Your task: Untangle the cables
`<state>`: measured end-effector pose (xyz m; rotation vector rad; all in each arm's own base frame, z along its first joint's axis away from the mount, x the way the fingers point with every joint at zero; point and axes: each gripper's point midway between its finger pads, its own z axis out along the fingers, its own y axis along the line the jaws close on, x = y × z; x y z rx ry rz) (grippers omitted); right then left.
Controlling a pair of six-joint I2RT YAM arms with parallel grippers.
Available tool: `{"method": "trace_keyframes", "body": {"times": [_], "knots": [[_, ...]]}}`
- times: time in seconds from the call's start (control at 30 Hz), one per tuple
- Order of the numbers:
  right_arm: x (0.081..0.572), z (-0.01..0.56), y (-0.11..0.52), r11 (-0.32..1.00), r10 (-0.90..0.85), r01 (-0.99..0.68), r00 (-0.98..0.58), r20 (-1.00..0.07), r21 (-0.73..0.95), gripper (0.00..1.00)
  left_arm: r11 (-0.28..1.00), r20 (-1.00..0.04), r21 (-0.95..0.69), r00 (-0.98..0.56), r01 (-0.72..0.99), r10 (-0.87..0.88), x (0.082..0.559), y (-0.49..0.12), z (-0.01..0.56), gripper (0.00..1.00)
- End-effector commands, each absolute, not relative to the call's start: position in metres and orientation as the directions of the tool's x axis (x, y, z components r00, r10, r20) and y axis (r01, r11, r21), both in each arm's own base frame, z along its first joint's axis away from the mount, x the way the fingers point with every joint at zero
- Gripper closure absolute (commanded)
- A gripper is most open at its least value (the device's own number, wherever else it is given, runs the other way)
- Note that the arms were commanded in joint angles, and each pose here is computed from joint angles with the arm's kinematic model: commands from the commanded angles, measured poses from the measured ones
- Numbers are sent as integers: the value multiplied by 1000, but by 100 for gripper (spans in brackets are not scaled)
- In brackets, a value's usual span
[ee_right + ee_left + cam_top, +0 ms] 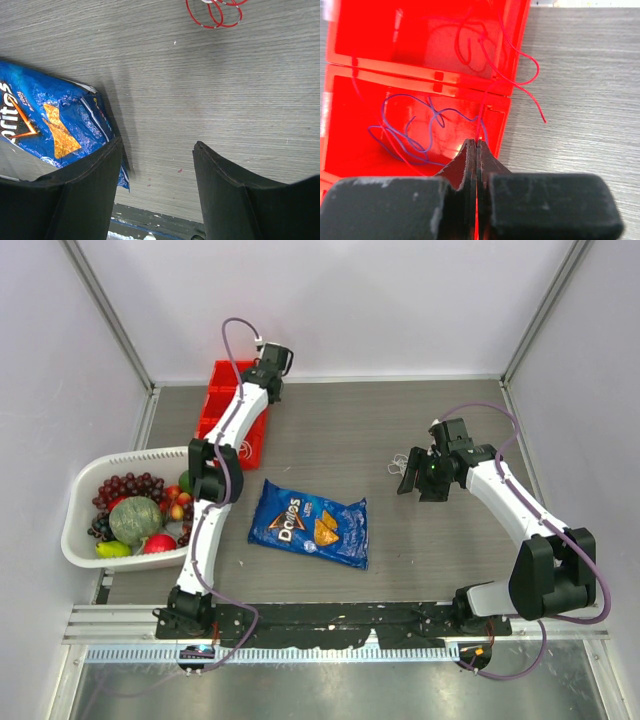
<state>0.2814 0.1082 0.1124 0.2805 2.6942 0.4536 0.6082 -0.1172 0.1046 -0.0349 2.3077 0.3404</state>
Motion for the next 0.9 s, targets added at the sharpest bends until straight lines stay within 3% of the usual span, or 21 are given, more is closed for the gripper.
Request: {"method": "trace_keyframes", "body": {"times": [0.0, 0.23, 0.47, 0.63, 0.87], "knots": [[289, 124, 110, 921, 261, 112, -888, -379, 373, 37, 964, -848, 179, -528, -199, 49, 609, -107, 216, 100], [294, 126, 110, 922, 263, 112, -884, -387, 370, 37, 975, -933, 110, -359, -194, 34, 617, -109, 286, 100], [295, 127, 107, 923, 280, 134, -876, -393, 360, 37, 989, -990, -110, -82, -96, -117, 631, -112, 366, 100], [299, 125, 105, 929, 280, 143, -875, -396, 343, 37, 951, -951, -308, -23, -27, -309, 650, -99, 383, 100], [305, 122, 104, 934, 274, 148, -880, -387, 326, 37, 833, -832, -553, -34, -15, -553, 680, -69, 347, 100]]}}
